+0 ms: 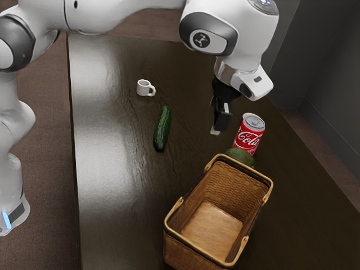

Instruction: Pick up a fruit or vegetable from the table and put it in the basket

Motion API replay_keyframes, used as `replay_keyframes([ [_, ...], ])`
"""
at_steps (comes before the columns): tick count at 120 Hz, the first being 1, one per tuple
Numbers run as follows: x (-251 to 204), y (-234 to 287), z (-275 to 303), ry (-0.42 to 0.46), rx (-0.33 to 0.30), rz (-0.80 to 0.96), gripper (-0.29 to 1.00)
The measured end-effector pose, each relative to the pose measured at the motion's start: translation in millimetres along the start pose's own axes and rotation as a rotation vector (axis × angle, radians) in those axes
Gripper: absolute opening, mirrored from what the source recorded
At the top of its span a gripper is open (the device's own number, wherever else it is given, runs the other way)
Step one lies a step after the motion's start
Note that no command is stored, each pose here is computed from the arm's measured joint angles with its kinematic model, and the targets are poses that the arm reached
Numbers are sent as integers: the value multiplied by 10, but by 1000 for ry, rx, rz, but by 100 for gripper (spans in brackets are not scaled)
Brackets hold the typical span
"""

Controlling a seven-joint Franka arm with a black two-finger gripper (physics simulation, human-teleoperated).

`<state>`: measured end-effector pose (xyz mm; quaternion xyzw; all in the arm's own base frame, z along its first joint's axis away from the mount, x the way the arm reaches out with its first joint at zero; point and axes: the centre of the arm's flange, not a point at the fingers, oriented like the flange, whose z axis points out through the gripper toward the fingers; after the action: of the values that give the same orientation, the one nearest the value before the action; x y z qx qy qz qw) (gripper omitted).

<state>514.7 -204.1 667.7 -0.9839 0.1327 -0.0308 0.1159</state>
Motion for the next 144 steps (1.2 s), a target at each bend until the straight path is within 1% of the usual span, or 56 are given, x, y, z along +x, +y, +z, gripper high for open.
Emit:
replay_keyframes([
  [17,-33,90,-61,15,33,24,70],
  [24,-56,106,-90,21,35,41,70],
  [38,-255,69,139,-7,-36,159,70],
  [40,-300,-44,222,-17,-47,159,70],
  [42,-385,-272,357,-35,-60,139,70],
  [47,-755,-1354,825,-94,-97,-32,70],
  [50,-1062,-1816,1017,-110,-117,-113,70],
  [55,-1428,-2165,1191,-111,-139,-172,70],
  [60,-1577,-2276,1277,-99,-149,-178,70],
  [65,-1604,-2293,1347,-85,-158,-161,70],
  [80,-1399,-2069,1348,-35,-188,-73,70],
  [90,-1431,-1973,1251,-31,-213,-104,70],
  [102,-1446,-1802,1195,-56,-231,-176,70],
  [113,-1356,-1421,1123,-89,-229,-281,70],
  [119,-1344,-1324,1098,-105,-223,-373,70],
  [144,-1409,-1445,1151,-183,-213,-803,70],
])
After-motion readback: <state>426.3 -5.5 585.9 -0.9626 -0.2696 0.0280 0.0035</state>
